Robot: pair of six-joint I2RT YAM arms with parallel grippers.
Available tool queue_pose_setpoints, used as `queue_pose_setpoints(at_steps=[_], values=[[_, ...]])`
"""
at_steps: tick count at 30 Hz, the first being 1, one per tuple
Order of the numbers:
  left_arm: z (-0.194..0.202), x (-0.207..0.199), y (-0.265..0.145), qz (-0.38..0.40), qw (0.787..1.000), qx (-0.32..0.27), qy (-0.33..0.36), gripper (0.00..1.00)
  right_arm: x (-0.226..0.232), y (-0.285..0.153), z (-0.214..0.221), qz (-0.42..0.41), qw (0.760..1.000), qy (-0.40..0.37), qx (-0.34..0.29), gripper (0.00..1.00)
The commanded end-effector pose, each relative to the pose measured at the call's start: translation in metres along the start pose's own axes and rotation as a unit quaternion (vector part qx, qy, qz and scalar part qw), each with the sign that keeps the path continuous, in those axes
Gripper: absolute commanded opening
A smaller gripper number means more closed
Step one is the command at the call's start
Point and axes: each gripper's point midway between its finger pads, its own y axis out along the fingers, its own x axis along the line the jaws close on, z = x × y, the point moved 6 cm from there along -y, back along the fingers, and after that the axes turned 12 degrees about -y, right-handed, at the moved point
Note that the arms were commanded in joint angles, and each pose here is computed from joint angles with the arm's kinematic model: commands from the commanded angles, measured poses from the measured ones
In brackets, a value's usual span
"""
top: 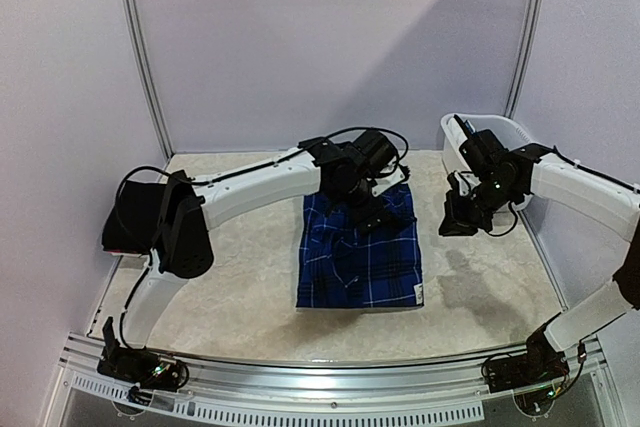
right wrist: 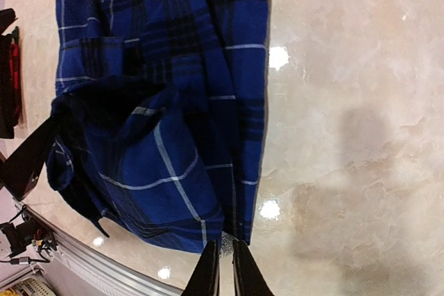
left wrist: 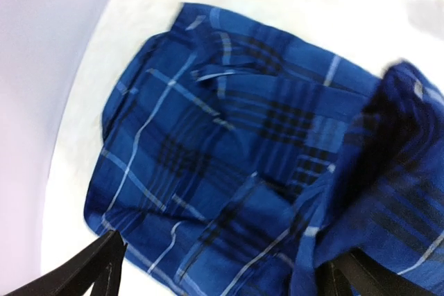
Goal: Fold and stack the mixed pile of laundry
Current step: Fold the rectangle-folded shirt at the center of the board, then smooth out the 2/3-rectangle-folded shirt at the center of the board.
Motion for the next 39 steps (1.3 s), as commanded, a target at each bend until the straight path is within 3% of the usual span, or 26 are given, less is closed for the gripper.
queue_pose_setpoints(at_steps=[1,6,12,21,31,39], values=[[-0.006,0.048,-0.050,-0.034,0.993,-0.015,-0.113,1.00,0.017,-0.020,-0.019,-0.056,0.996,-0.035,-0.067,0.10],[0.018,0.076,-0.087,-0.033,0.983,-0.013,-0.182,0.99,0.031,-0.020,-0.024,-0.113,0.988,-0.059,-0.086,0.18],[0.063,0.079,-0.117,-0.008,0.973,-0.003,-0.230,0.97,0.066,-0.009,-0.027,-0.168,0.976,-0.111,-0.082,0.19],[0.115,0.053,-0.139,0.080,0.943,0.044,-0.319,0.78,0.115,0.042,-0.035,-0.213,0.961,-0.171,-0.036,0.19],[0.133,-0.005,-0.145,0.156,0.947,0.099,-0.264,0.73,0.141,0.091,-0.033,-0.284,0.936,-0.207,0.024,0.18],[0.125,-0.023,-0.149,0.177,0.944,0.109,-0.255,0.69,0.136,0.125,-0.031,-0.302,0.926,-0.222,0.045,0.18]])
